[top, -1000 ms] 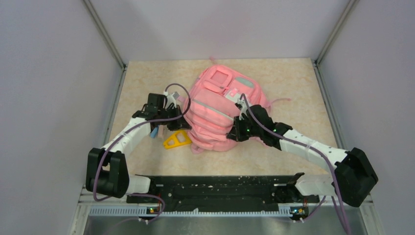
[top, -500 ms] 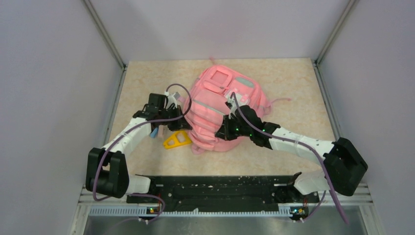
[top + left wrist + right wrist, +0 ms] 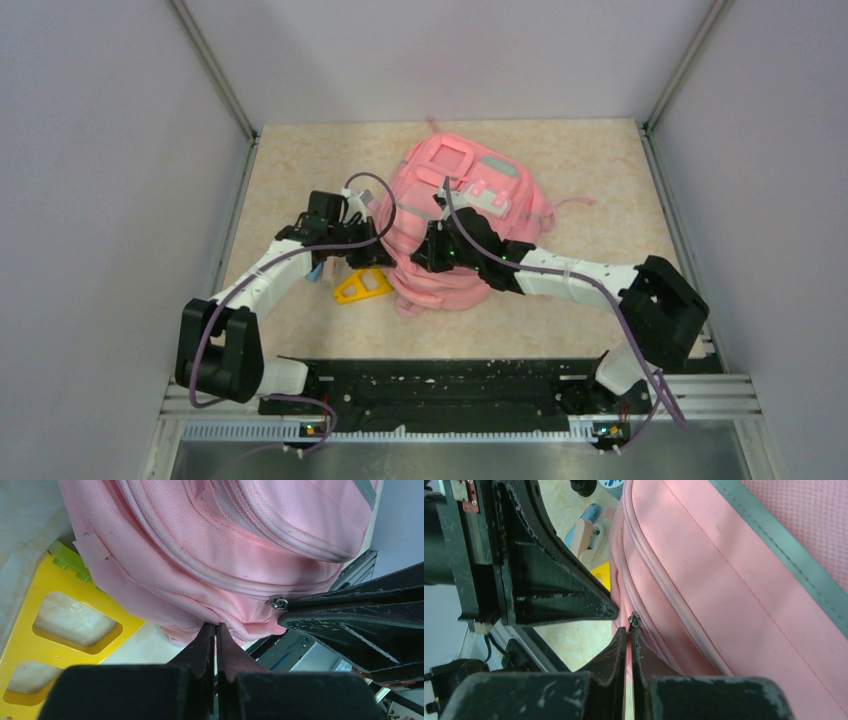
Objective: Pack the student bag
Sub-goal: Unzip the student bag at the center of the board.
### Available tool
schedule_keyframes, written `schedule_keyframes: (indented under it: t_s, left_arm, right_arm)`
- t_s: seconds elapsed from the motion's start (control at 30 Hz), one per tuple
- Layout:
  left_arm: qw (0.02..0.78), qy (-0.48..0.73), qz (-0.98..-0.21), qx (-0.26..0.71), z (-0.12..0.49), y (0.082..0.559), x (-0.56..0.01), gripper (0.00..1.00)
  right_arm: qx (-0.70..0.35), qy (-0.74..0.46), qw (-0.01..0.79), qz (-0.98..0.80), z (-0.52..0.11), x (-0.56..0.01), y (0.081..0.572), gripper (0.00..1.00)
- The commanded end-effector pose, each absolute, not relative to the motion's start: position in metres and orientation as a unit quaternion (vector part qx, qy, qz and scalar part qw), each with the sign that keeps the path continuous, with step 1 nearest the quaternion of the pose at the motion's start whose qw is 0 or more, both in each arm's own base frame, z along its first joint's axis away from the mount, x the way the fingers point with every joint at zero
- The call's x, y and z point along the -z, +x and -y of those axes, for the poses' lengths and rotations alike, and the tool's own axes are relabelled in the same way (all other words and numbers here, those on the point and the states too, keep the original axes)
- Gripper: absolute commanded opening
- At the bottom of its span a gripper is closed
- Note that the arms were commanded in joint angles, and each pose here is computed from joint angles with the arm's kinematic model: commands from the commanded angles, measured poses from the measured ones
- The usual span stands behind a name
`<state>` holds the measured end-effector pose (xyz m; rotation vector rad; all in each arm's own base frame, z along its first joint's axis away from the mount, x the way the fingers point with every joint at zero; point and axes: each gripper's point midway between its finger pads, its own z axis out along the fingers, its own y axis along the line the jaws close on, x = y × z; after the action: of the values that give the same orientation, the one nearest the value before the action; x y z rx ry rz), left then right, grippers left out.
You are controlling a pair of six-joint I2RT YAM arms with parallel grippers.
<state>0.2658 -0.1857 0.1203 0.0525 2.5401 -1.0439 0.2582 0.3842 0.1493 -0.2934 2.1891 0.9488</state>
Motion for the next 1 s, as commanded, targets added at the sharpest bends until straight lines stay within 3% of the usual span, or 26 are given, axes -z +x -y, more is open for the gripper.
schedule_keyframes:
  t_s: [0.0, 0.17, 0.27, 0.3, 0.37, 0.43, 0.5, 0.57, 0.7, 0.97]
  left_arm:
    - [0.198, 0.047, -0.890, 0.409, 0.201, 0.262, -0.134, 0.00]
    - [0.207, 0.050, -0.893, 0.396, 0.198, 0.264, -0.136, 0.00]
    - [0.217, 0.052, -0.896, 0.383, 0.194, 0.266, -0.138, 0.00]
    - [0.221, 0.053, -0.897, 0.379, 0.192, 0.267, -0.139, 0.01]
    - [0.231, 0.055, -0.897, 0.372, 0.190, 0.268, -0.142, 0.11]
    - [0.245, 0.058, -0.897, 0.365, 0.187, 0.269, -0.148, 0.27]
    - [0.263, 0.060, -0.896, 0.353, 0.183, 0.271, -0.153, 0.47]
    - [0.284, 0.062, -0.896, 0.336, 0.177, 0.273, -0.158, 0.61]
    - [0.336, 0.065, -0.890, 0.302, 0.164, 0.279, -0.174, 0.83]
    - [0.431, 0.038, -0.877, 0.208, 0.123, 0.284, -0.206, 0.88]
  right_arm:
    - [-0.409, -0.095, 0.425, -0.802, -0.417, -0.203, 0.284, 0.00]
    - [-0.390, -0.109, 0.442, -0.800, -0.412, -0.207, 0.283, 0.00]
    - [-0.375, -0.130, 0.452, -0.799, -0.401, -0.212, 0.279, 0.13]
    - [-0.369, -0.136, 0.455, -0.799, -0.396, -0.213, 0.277, 0.22]
    - [-0.361, -0.155, 0.460, -0.796, -0.387, -0.217, 0.270, 0.43]
    - [-0.365, -0.181, 0.461, -0.789, -0.379, -0.224, 0.259, 0.62]
    - [-0.365, -0.214, 0.466, -0.777, -0.370, -0.233, 0.248, 0.73]
    - [-0.343, -0.230, 0.480, -0.774, -0.356, -0.237, 0.245, 0.81]
    - [-0.251, -0.271, 0.512, -0.776, -0.316, -0.234, 0.249, 0.90]
    - [-0.158, -0.375, 0.500, -0.765, -0.276, -0.199, 0.236, 0.92]
